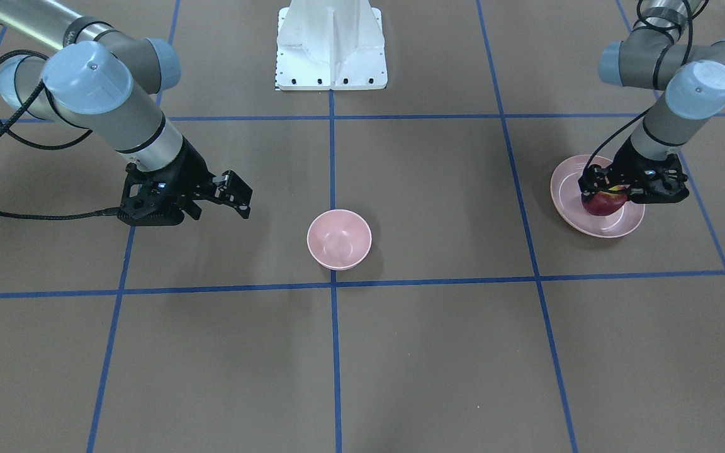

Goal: Move apple from plate to bowl
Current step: 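Grasp the red apple from the plate with the left gripper while the right gripper withdraws, then carry the red apple with the left gripper over the pink bowl and lower it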

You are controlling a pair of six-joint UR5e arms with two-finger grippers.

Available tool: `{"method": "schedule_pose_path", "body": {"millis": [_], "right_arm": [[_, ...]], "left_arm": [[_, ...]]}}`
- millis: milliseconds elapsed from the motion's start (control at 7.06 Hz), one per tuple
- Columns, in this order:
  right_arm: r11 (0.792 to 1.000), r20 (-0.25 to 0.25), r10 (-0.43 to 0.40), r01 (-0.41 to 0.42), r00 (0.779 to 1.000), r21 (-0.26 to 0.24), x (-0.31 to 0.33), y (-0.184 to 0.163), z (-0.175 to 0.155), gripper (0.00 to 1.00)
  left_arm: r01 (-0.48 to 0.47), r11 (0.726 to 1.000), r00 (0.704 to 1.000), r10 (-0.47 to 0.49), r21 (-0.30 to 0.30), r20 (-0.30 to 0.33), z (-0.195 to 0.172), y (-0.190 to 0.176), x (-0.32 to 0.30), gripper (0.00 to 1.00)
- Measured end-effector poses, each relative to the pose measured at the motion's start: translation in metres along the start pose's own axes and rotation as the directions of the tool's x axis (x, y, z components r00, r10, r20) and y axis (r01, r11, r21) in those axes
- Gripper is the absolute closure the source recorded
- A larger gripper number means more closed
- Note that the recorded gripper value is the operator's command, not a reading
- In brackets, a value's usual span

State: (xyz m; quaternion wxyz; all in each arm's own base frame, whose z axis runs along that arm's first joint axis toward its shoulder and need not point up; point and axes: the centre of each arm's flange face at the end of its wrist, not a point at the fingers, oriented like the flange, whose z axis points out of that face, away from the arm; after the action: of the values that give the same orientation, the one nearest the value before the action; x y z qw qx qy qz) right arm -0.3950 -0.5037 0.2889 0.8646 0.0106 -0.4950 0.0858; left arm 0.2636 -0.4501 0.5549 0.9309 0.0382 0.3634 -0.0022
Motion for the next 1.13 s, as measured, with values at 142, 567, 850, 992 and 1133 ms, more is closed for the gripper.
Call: {"method": "schedule_pose_path", "body": {"millis": [142,567,850,992,1133], "right_arm": [[1.0,-0.011,-0.01,0.01,1.0,0.004,0.023,0.0,-0.007,0.0],[0.995,-0.075,-0.096,0.097,0.992,0.007,0.125,-0.001,-0.037,0.0],[0.978,-0.118,-0.211,0.209,0.97,-0.028,0.218,-0.01,-0.066,0.0],[0.966,-0.142,-0.259,0.256,0.955,-0.037,0.26,-0.014,-0.08,0.0],[0.955,-0.163,-0.297,0.294,0.941,-0.043,0.293,-0.017,-0.091,0.0]], "left_arm": [[0.004,1.0,1.0,-0.004,0.001,-0.007,-0.001,0.0,0.001,1.0],[0.008,1.0,0.992,-0.01,-0.017,-0.128,-0.055,-0.008,0.065,1.0],[0.135,0.991,0.964,-0.134,-0.012,-0.228,-0.101,-0.039,0.179,1.0],[0.187,0.982,0.952,-0.186,-0.018,-0.243,-0.111,-0.045,0.255,1.0],[0.234,0.972,0.943,-0.23,-0.011,-0.242,-0.114,-0.053,0.327,1.0]]}}
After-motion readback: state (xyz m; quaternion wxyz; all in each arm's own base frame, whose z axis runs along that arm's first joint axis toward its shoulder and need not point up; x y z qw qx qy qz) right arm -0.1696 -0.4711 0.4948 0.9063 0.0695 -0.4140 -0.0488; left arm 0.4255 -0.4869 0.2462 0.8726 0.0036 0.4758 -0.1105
